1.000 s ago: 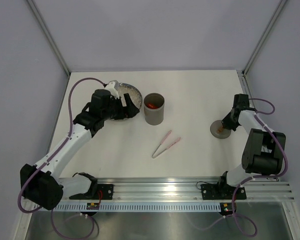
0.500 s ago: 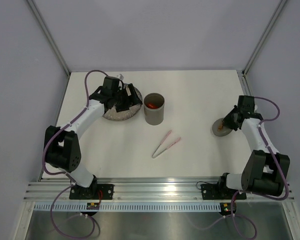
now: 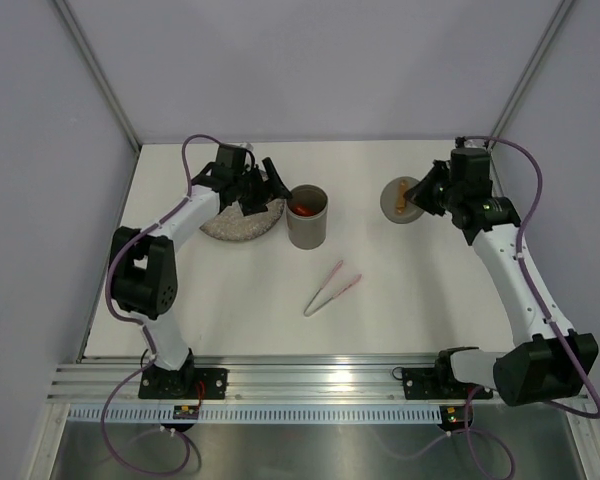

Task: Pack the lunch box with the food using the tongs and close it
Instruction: Adjust the packing box at the center of the board, then close the box lid on the packing box.

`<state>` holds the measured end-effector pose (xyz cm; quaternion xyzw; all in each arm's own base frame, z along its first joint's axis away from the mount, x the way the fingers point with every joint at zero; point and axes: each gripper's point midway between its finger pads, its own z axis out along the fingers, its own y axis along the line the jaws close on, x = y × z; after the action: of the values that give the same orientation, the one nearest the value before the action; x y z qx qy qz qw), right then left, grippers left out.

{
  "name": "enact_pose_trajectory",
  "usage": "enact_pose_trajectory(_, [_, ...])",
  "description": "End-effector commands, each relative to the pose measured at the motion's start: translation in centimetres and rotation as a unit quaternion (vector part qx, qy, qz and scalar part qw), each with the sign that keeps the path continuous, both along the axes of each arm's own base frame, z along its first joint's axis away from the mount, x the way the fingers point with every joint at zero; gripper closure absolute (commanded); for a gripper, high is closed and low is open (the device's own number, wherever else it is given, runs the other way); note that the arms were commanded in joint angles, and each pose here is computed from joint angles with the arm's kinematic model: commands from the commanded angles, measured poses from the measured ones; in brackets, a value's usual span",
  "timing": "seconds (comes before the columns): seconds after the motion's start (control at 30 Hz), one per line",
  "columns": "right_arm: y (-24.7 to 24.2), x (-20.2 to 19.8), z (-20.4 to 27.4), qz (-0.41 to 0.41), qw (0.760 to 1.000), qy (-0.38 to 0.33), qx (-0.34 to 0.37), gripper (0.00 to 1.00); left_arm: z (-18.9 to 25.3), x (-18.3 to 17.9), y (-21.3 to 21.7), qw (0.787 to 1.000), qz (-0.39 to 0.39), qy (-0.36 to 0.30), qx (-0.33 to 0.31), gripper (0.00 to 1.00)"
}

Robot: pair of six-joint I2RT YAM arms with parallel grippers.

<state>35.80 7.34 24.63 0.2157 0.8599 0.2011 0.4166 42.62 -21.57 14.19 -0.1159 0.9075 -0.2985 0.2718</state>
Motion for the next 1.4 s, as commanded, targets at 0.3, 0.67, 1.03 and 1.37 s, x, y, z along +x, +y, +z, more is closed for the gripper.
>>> enact_pose_trajectory(0.3, [11.8,3.1,7.3,0.127,0.989,-0.065,0.044,1.00,0.3,4.9,-1.7,0.996,-0.007,-0.008,-0.089,0.16])
enact_pose_trajectory(0.67, [13.4,3.9,6.2,0.138,0.988,-0.056,0.046,1.00,1.2,-0.1,-6.7,0.987,-0.110,-0.017,-0.112,0.18])
enact_pose_trajectory(1.03, [13.0,3.5,5.9,0.133,0.989,-0.054,0.041,1.00,5.4,-4.5,-10.6,0.972,-0.187,-0.048,-0.130,0.18])
enact_pose_trajectory(1.37, [14.2,3.7,4.9,0.151,0.986,-0.038,0.057,1.00,10.5,-3.3,-5.7,0.976,-0.131,-0.116,-0.127,0.18])
